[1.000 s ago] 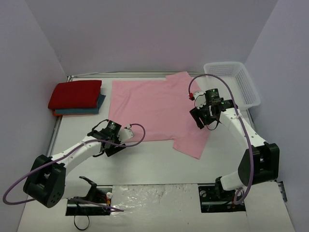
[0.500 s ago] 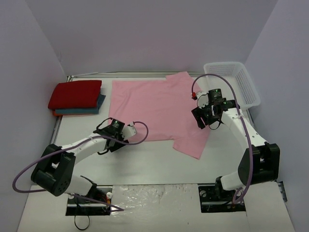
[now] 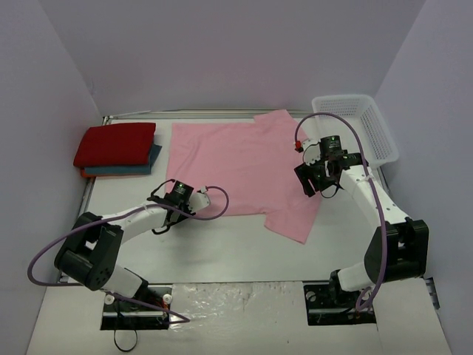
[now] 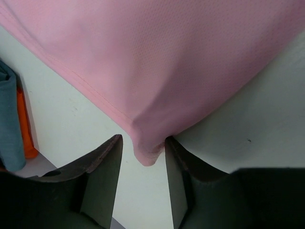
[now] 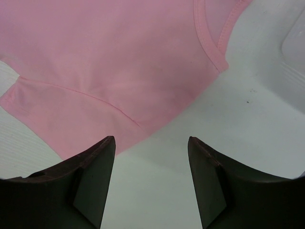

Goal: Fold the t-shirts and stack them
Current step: Grap the side of the flattened tshirt closest away from the robot with both arms

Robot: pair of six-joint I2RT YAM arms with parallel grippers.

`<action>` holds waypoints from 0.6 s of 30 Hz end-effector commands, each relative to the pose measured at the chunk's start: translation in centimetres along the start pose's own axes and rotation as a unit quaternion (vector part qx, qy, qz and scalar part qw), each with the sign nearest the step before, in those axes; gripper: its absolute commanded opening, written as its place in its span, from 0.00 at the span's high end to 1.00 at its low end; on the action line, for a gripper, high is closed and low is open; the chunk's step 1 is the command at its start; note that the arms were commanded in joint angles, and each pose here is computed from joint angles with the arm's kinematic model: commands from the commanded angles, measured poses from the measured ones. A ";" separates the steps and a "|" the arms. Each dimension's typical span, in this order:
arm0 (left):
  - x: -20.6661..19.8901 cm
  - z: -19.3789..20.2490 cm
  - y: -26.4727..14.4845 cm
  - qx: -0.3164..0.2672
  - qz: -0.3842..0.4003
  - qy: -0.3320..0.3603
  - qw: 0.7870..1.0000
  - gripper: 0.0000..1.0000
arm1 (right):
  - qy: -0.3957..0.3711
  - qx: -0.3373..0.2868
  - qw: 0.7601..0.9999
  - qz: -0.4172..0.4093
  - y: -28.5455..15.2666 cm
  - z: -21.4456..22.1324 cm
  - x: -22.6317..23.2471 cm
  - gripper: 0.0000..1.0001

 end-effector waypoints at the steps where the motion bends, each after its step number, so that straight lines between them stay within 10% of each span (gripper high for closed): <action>1: 0.1 0.2 -0.4 0.016 0.014 0.009 1.000 0.61 | 0.004 0.006 1.000 -0.001 -0.1 0.5 0.0 0.42; 8: -0.6 0.7 -0.5 0.022 0.037 0.014 0.999 0.63 | 0.004 0.004 1.000 0.003 -0.1 0.5 0.0 0.42; 15: -0.8 0.4 -0.1 0.033 0.081 0.016 0.996 0.97 | 0.003 0.000 1.000 0.008 -0.4 0.5 -0.1 0.42; 18: -0.4 0.1 0.0 0.028 0.087 0.013 0.996 0.98 | 0.002 -0.003 1.000 0.011 -0.6 0.6 -0.1 0.42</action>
Point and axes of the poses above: each gripper's point midway between its finger pads, its own y axis out along the fingers, its own x axis along the line the jaws close on, z = x × y, the point moved 8 cm from there along -y, back along the fingers, and after that the axes turned 4 degrees about y, right-handed, at the moved point
